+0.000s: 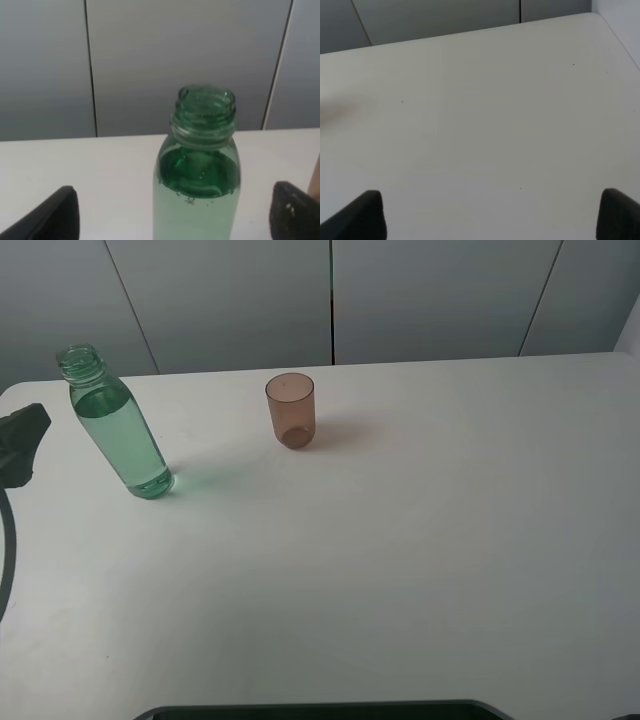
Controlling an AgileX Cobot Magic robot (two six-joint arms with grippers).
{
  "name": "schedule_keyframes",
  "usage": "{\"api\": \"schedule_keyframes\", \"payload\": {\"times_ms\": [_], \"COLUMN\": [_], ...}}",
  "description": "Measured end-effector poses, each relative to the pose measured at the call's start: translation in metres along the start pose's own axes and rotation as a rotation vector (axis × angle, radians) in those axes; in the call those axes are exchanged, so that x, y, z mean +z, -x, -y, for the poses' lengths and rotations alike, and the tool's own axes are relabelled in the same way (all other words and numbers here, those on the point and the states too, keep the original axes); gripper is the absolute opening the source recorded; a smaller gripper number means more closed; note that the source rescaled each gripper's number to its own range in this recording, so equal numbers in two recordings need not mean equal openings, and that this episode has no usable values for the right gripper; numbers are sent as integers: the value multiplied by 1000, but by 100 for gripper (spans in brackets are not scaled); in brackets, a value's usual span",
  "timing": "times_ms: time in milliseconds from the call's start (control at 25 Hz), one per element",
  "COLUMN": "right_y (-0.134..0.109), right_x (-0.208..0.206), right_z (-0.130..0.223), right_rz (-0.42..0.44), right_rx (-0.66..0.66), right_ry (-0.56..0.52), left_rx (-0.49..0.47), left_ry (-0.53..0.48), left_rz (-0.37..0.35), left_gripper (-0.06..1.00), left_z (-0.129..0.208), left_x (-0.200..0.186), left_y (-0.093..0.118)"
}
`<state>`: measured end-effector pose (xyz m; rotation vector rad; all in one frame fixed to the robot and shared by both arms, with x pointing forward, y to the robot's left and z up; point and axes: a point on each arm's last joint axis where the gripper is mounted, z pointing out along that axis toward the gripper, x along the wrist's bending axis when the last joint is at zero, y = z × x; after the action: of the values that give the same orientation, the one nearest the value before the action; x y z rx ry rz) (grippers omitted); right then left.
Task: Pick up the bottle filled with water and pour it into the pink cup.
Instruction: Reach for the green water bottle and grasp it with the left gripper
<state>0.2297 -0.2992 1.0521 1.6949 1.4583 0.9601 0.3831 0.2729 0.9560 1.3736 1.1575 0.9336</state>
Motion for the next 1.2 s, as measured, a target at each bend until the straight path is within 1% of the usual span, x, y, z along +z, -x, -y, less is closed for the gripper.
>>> {"api": "schedule_keyframes", "payload": {"times_ms": [200, 360, 480, 640, 760, 880, 1040, 1200], "right_y": [0, 0, 0, 0, 0, 0, 0, 0], "right_x": [0, 0, 0, 0, 0, 0, 0, 0], "right_z": [0, 0, 0, 0, 0, 0, 0, 0], "right_rz": [0, 0, 0, 0, 0, 0, 0, 0], "right_rx": [0, 0, 0, 0, 0, 0, 0, 0], "right_ry": [0, 0, 0, 0, 0, 0, 0, 0], "left_rx": [40, 54, 64, 69, 73, 101, 142, 157], "left_ry": [-44, -123, -190, -227, -239, -239, -224, -201], "left_rz": [13, 26, 57, 86, 93, 99, 105, 106], "left_gripper": [88, 88, 89, 89, 89, 89, 89, 89], "left_z": [14, 30, 41, 48, 51, 52, 50, 44], "left_x": [13, 22, 33, 50, 58, 63, 72, 81], "left_y": [-1, -1, 0, 0, 0, 0, -1, -2]}}
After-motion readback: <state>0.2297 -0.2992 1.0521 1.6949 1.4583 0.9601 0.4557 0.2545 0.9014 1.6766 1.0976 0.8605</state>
